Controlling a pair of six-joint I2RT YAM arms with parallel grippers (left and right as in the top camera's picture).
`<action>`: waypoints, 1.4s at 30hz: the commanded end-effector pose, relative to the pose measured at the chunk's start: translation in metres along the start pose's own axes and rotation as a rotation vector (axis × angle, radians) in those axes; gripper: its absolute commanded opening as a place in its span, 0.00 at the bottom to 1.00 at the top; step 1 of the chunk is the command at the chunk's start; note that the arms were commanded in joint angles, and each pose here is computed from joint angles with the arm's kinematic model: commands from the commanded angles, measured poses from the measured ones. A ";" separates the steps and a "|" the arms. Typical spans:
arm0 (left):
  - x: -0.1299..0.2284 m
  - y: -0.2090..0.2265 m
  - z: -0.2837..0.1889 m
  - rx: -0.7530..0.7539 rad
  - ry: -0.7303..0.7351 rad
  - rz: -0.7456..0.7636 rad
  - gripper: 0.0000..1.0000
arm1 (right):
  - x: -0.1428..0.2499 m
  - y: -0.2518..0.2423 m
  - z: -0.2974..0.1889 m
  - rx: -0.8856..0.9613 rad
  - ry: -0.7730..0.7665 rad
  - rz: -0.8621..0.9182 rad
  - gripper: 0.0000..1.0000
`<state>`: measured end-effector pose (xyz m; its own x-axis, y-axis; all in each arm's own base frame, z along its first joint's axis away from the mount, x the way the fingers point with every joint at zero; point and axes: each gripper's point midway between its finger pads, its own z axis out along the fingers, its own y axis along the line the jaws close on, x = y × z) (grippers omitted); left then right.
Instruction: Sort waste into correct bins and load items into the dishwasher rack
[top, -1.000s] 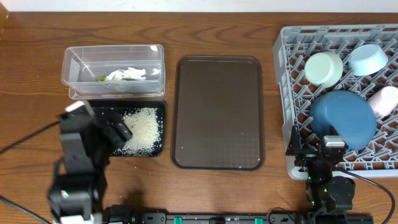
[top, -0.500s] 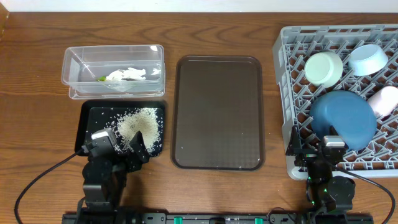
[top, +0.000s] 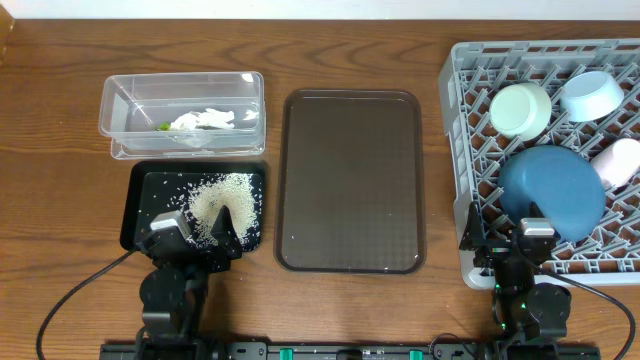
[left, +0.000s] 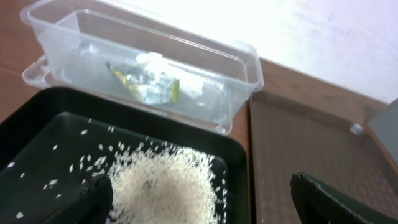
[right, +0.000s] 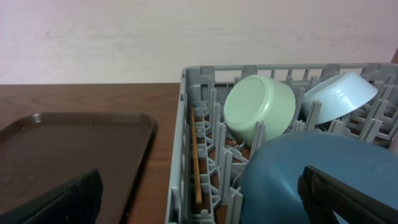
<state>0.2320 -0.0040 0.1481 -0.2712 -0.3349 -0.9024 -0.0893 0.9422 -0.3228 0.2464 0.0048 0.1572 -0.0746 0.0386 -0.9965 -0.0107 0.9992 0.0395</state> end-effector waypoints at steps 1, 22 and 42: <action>0.003 0.002 0.002 0.006 -0.038 0.020 0.93 | 0.000 0.001 0.000 -0.003 -0.001 0.006 0.99; 0.002 0.013 0.014 -0.016 -0.154 0.013 0.93 | 0.000 0.001 0.000 -0.003 -0.001 0.006 0.99; -0.005 0.011 0.013 -0.014 -0.186 0.068 0.93 | 0.000 0.001 0.000 -0.003 -0.001 0.006 0.99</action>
<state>0.2449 0.0040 0.1568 -0.0758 -0.2861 -0.9552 -0.0653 0.9573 -0.2816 0.2465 0.0047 0.1571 -0.0750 0.0386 -0.9964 -0.0103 0.9992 0.0394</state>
